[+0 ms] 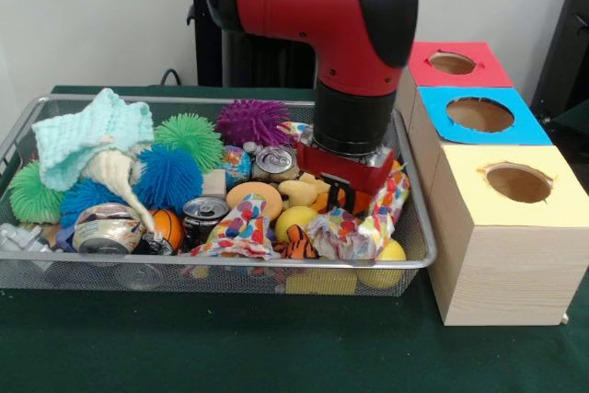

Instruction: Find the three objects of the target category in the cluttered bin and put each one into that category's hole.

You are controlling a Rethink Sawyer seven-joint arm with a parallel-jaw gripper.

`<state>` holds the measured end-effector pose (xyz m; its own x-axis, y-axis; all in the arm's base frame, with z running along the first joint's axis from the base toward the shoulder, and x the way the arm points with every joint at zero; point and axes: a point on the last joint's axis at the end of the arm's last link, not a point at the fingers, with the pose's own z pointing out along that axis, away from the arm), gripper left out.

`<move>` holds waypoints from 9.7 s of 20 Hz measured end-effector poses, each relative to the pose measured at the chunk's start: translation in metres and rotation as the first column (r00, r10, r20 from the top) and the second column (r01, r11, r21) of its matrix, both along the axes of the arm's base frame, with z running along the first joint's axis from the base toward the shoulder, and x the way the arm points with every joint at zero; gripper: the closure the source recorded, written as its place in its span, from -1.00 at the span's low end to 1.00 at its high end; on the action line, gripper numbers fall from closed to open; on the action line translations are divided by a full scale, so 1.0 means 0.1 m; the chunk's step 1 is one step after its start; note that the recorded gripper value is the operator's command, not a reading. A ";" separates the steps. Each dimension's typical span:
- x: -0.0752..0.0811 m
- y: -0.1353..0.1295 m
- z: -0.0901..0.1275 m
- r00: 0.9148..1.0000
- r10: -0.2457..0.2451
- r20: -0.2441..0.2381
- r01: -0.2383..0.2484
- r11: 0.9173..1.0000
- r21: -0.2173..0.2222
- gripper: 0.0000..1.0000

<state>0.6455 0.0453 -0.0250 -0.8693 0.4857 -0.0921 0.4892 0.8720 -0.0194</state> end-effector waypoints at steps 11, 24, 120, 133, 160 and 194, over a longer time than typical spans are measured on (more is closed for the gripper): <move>0.17 -0.90 0.68 0.990 -0.142 0.015 0.142 0.990 0.015 1.00; -0.24 -1.69 1.03 0.978 -0.207 -0.005 0.207 0.978 -0.015 1.00; -0.67 -0.08 0.29 0.741 -0.648 -0.175 0.657 0.754 -0.008 -1.00; -0.67 0.09 0.07 0.760 -0.643 -0.088 0.648 0.760 0.050 -1.00; -0.69 0.35 0.24 0.766 -0.619 -0.175 0.637 0.767 0.078 -1.00; -0.62 0.14 -0.08 0.728 -0.656 -0.200 0.684 0.714 0.147 1.00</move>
<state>0.5834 0.0597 -0.0331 -0.3048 0.9395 0.1563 0.9517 0.3068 0.0117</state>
